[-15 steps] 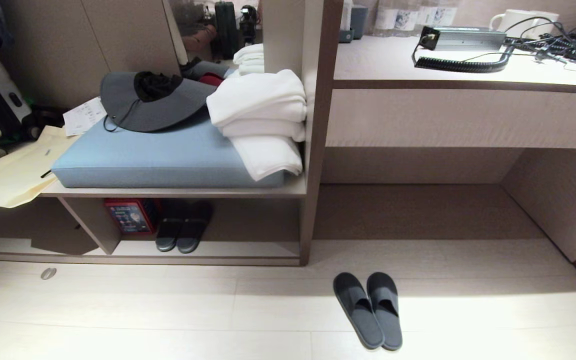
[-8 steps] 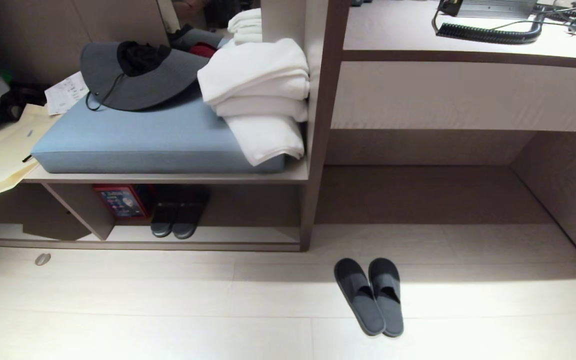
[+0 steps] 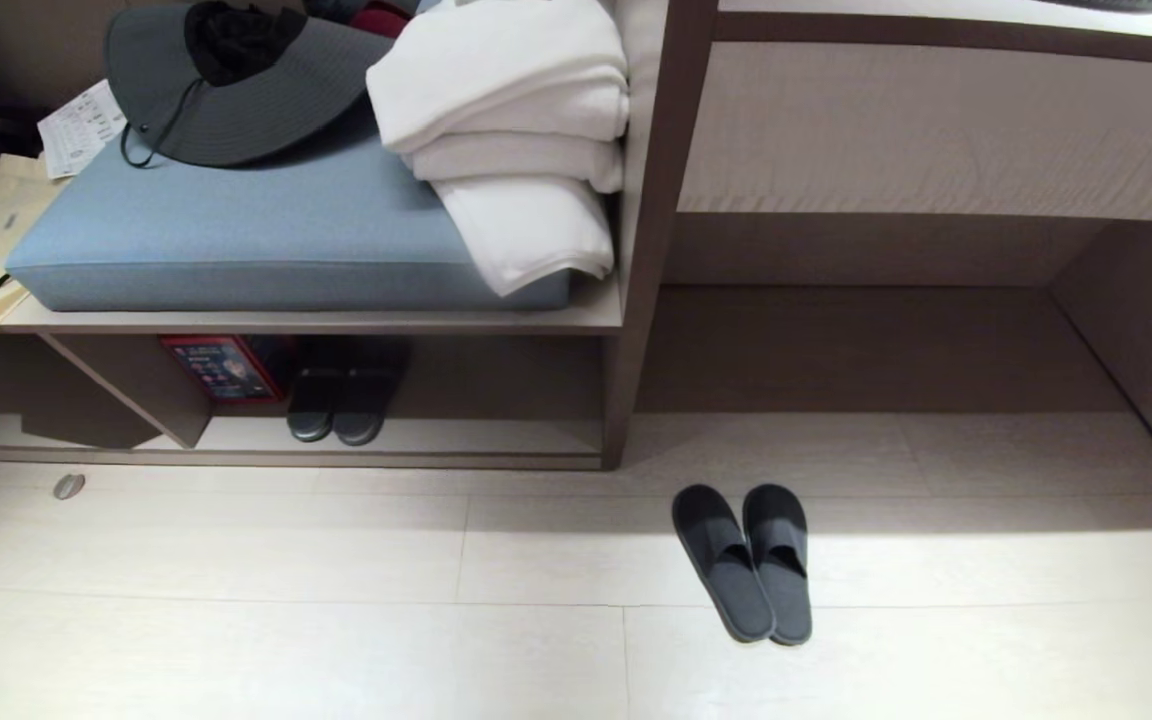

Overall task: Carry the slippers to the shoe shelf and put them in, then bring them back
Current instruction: Pick up the slippers on the floor

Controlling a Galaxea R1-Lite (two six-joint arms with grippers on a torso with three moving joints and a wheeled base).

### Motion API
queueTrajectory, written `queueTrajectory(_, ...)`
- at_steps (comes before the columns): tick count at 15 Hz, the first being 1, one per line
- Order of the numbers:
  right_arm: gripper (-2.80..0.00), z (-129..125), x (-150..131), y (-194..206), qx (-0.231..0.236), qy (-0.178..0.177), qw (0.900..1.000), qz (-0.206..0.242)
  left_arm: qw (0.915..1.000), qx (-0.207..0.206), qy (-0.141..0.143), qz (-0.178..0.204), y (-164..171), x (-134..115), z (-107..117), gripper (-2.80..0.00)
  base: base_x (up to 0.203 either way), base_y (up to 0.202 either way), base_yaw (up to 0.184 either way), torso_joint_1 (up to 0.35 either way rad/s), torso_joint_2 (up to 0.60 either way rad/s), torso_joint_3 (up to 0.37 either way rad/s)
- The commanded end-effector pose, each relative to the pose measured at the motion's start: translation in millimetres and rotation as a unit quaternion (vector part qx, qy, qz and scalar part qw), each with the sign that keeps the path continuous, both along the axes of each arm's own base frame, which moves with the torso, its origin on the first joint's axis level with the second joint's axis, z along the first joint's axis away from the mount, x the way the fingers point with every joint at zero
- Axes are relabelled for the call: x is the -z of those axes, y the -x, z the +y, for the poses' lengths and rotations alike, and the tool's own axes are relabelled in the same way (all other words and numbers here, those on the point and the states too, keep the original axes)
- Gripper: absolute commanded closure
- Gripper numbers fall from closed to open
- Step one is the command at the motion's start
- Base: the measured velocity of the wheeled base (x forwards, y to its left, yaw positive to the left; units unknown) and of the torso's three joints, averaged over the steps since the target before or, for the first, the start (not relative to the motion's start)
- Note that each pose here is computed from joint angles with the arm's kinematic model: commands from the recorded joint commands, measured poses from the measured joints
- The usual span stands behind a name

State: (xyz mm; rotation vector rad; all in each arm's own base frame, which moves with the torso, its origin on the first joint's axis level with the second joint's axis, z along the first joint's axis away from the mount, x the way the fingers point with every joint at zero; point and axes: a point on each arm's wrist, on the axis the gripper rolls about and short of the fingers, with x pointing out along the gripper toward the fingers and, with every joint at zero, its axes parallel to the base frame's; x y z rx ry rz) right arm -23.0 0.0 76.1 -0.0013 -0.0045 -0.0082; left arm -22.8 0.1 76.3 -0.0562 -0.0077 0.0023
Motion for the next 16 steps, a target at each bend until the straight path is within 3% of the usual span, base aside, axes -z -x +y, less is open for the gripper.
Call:
queueTrajectory(1,0.0,0.0,0.1,0.0,0.0,0.0,1.0,0.0,1.0,0.0,0.0,0.0,0.0,0.0,0.0,0.0,0.0,0.0,0.0,0.002,0.0,-0.193)
queueTrajectory(16,0.0,0.0,-0.1,0.1,0.0,0.0,1.0,0.0,1.0,0.0,0.0,0.001,-0.1,0.0,0.0,0.0,0.0,0.0,0.0,0.002,0.0,-0.198)
